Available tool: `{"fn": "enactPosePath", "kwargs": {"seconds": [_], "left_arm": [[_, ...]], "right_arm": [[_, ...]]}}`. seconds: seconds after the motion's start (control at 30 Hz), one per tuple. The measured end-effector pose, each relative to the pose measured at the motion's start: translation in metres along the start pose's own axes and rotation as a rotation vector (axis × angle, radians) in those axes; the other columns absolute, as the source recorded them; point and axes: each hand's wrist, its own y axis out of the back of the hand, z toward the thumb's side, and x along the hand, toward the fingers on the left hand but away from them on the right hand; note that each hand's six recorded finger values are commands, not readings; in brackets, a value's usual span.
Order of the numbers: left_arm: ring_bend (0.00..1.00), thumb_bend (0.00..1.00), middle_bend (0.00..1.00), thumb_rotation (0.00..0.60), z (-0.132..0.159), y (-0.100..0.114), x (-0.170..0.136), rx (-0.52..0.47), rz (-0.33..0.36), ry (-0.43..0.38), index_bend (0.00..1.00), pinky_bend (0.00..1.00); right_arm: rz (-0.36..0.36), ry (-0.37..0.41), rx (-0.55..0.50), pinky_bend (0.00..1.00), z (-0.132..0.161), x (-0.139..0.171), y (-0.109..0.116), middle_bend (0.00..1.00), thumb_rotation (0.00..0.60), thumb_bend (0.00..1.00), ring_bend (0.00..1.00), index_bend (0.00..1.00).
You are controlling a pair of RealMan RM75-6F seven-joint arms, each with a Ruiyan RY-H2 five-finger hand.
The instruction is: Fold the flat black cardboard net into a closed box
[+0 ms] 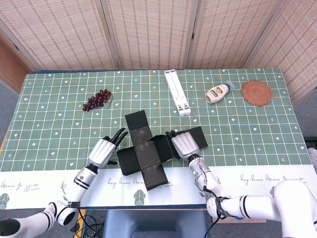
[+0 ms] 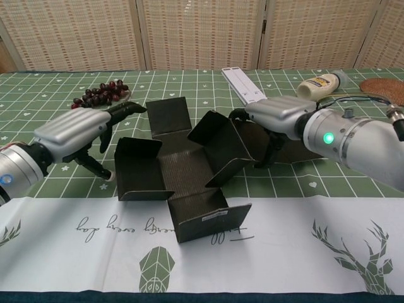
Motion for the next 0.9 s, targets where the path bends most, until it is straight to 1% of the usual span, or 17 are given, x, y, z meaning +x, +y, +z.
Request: {"fn": "enactPosePath", "kwargs": {"seconds": [0.27, 0.4, 0.43, 0.5, 0.67, 0.9], "left_arm": [[0.58, 0.12, 0.04, 0.600, 0.017, 0.018, -0.004, -0.146, 0.017, -0.031, 0.00, 0.44], [0.57, 0.12, 0.02, 0.600, 0.022, 0.025, -0.006, -0.268, 0.006, -0.044, 0.00, 0.44], [0.56, 0.12, 0.01, 0.600, 0.023, 0.026, -0.006, -0.298, 0.000, -0.046, 0.00, 0.44], [0.56, 0.12, 0.00, 0.600, 0.024, 0.026, -0.006, -0.366, -0.023, -0.047, 0.00, 0.44], [0.55, 0.12, 0.00, 0.600, 0.022, 0.021, -0.007, -0.498, -0.088, -0.029, 0.00, 0.44], [0.55, 0.12, 0.00, 0.600, 0.017, 0.014, -0.007, -0.669, -0.164, 0.015, 0.00, 0.44]], "right_arm": [[-0.010, 0.057, 0.032, 0.94, 0.012, -0.004, 0.008, 0.35, 0.600, 0.33, 0.84, 0.27], [-0.006, 0.108, 0.079, 0.94, 0.017, -0.007, 0.015, 0.35, 0.600, 0.33, 0.84, 0.28], [-0.012, 0.134, 0.114, 0.94, 0.020, -0.009, 0.019, 0.35, 0.600, 0.33, 0.84, 0.28], [-0.017, 0.159, 0.148, 0.94, 0.023, -0.010, 0.023, 0.35, 0.600, 0.33, 0.84, 0.28], [-0.023, 0.230, 0.276, 0.94, 0.029, -0.014, 0.032, 0.36, 0.600, 0.33, 0.85, 0.29], [-0.015, 0.276, 0.353, 0.94, 0.031, -0.016, 0.035, 0.38, 0.600, 0.33, 0.85, 0.30]]}}
